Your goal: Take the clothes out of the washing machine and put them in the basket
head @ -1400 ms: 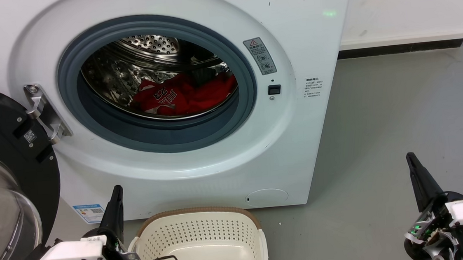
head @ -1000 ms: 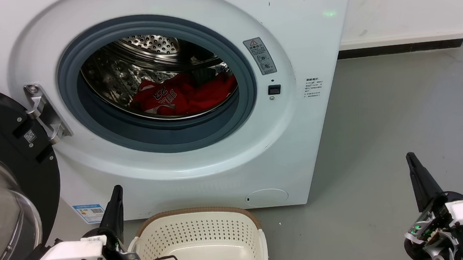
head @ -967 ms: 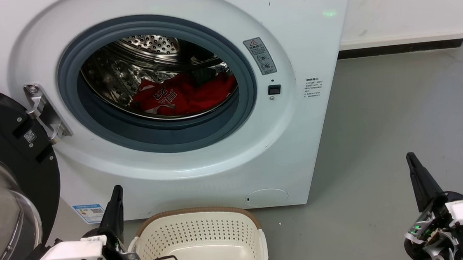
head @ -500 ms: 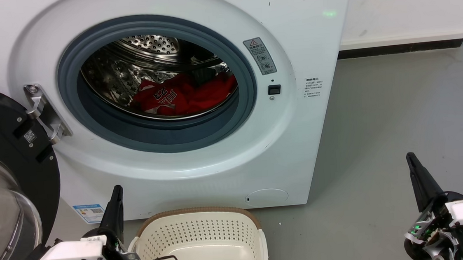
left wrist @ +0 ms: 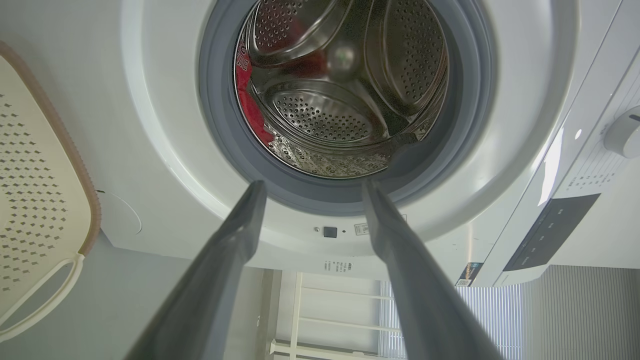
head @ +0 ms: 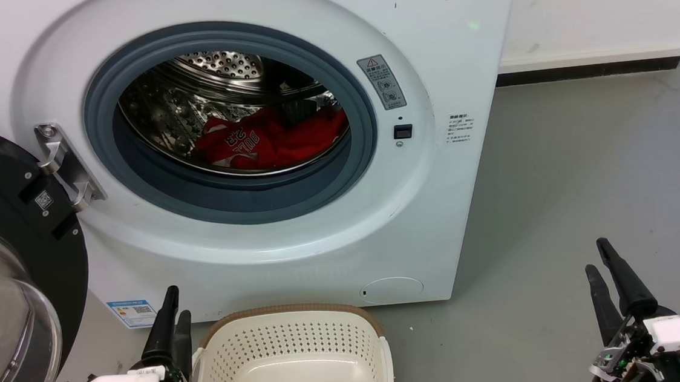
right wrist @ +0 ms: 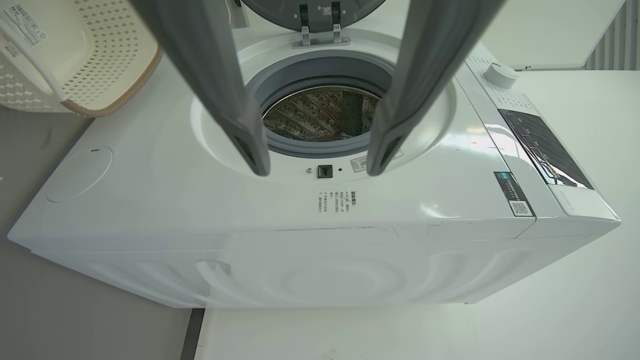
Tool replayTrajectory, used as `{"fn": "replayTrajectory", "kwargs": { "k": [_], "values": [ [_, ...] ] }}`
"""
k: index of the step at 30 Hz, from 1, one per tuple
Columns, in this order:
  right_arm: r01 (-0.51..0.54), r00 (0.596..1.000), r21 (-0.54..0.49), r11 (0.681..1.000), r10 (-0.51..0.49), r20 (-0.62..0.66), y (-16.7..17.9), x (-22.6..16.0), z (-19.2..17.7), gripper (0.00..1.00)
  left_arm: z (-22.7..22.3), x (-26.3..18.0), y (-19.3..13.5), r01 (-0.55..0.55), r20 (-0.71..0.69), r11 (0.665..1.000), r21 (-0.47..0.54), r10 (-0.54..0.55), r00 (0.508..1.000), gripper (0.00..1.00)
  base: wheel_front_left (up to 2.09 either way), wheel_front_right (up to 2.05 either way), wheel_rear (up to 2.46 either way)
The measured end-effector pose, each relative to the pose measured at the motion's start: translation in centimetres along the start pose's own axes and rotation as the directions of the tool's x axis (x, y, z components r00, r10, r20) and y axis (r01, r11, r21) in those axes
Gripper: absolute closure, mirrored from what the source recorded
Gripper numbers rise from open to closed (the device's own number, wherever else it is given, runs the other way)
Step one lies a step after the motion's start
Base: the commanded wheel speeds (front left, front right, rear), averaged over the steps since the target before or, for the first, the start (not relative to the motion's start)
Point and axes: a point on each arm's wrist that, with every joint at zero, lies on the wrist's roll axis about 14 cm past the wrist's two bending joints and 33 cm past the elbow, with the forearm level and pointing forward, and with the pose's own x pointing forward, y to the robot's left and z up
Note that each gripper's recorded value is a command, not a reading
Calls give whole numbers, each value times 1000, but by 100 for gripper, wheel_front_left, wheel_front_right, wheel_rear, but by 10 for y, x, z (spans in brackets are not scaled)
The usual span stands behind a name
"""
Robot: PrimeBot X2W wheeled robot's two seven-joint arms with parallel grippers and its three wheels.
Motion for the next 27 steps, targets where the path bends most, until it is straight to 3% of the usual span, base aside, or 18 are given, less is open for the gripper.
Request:
{"fn": "replayTrajectory", "kwargs": {
  "k": [10,17,22,27],
  "values": [
    [-11,1000,-52,999,12,29,4,0,2,0,10,-3,-1,-1,51,998,70,-3,999,0,0,0,0],
    [-1,999,-176,984,9,46,4,0,5,0,23,-3,-5,-1,102,987,162,-16,995,0,0,0,0],
    [5,998,-316,949,14,59,5,0,9,0,32,-3,-11,5,134,972,234,-37,990,0,0,0,0],
    [-10,997,-467,884,45,64,15,1,12,0,41,-3,-23,16,162,943,334,-74,984,0,0,0,0]
  ]
}}
